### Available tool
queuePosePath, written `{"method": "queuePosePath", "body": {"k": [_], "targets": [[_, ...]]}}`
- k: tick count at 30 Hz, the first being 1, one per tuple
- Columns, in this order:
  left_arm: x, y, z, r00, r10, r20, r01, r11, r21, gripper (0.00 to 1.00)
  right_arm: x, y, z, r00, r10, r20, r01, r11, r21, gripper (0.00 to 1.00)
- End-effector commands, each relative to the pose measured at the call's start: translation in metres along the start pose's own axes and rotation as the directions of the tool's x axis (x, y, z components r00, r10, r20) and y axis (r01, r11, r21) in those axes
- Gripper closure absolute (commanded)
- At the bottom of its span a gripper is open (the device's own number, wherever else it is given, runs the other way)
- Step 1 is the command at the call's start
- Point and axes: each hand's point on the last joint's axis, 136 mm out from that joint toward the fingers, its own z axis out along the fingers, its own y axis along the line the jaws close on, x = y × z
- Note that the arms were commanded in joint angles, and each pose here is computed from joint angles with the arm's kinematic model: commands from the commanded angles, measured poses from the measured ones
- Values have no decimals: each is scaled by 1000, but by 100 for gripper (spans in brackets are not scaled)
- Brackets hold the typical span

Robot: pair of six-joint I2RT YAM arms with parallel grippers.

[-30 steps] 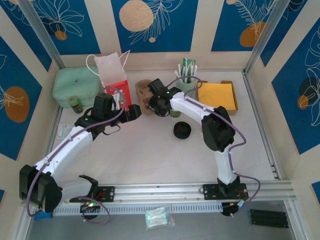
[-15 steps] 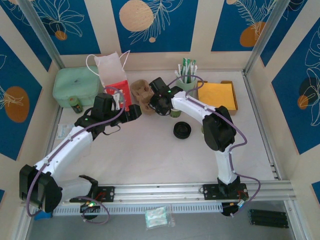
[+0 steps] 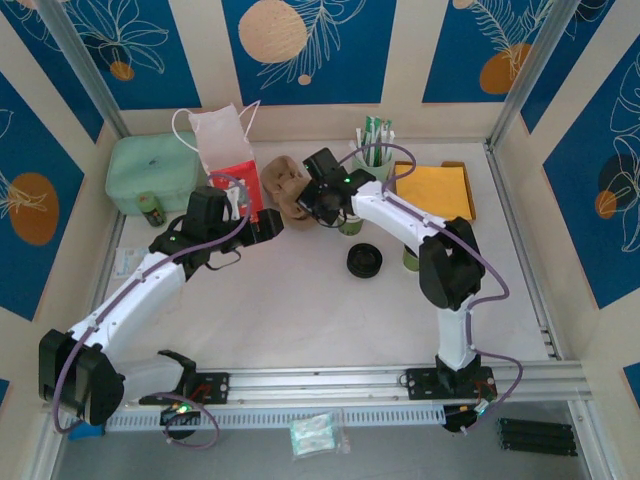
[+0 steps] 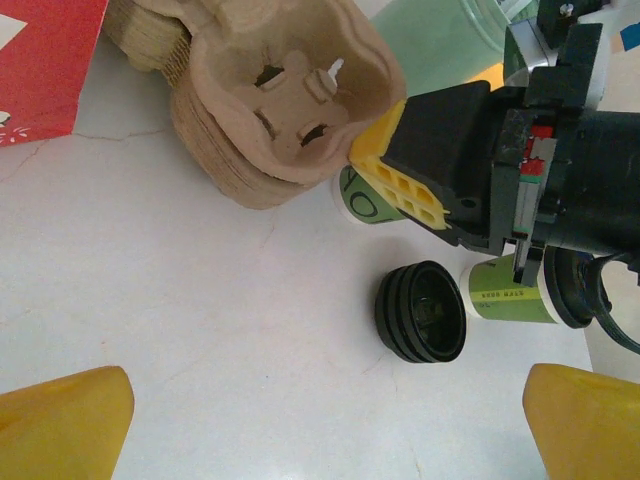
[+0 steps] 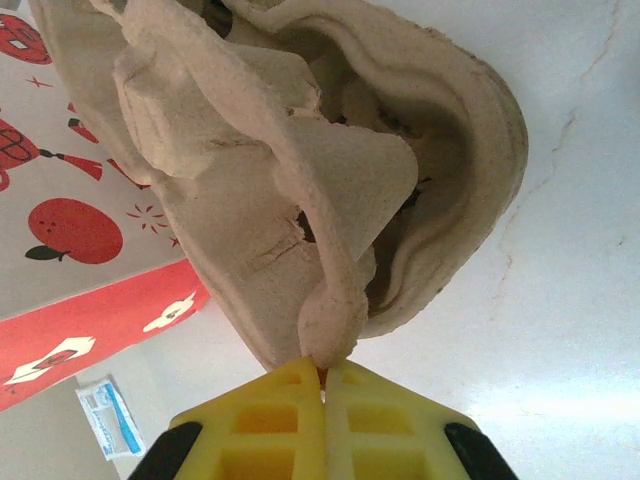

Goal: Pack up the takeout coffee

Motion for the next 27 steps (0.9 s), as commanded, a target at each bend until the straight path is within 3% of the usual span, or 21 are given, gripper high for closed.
{"method": "queuePosePath", "body": {"k": [1, 8, 27], "targets": [[-4, -4, -4, 1000, -6, 12, 5, 1000, 26, 1, 0, -2, -14, 1000, 12, -3, -12, 1000, -18, 95], [-7, -6, -5, 1000, -6, 15, 5, 1000, 31, 1, -2, 2, -27, 1000, 28, -6, -28, 996, -82, 100], [-16, -15, -6, 1000, -2, 23, 1, 999, 47, 1, -11, 28, -83, 999, 1, 43, 9, 970, -244, 100]]}}
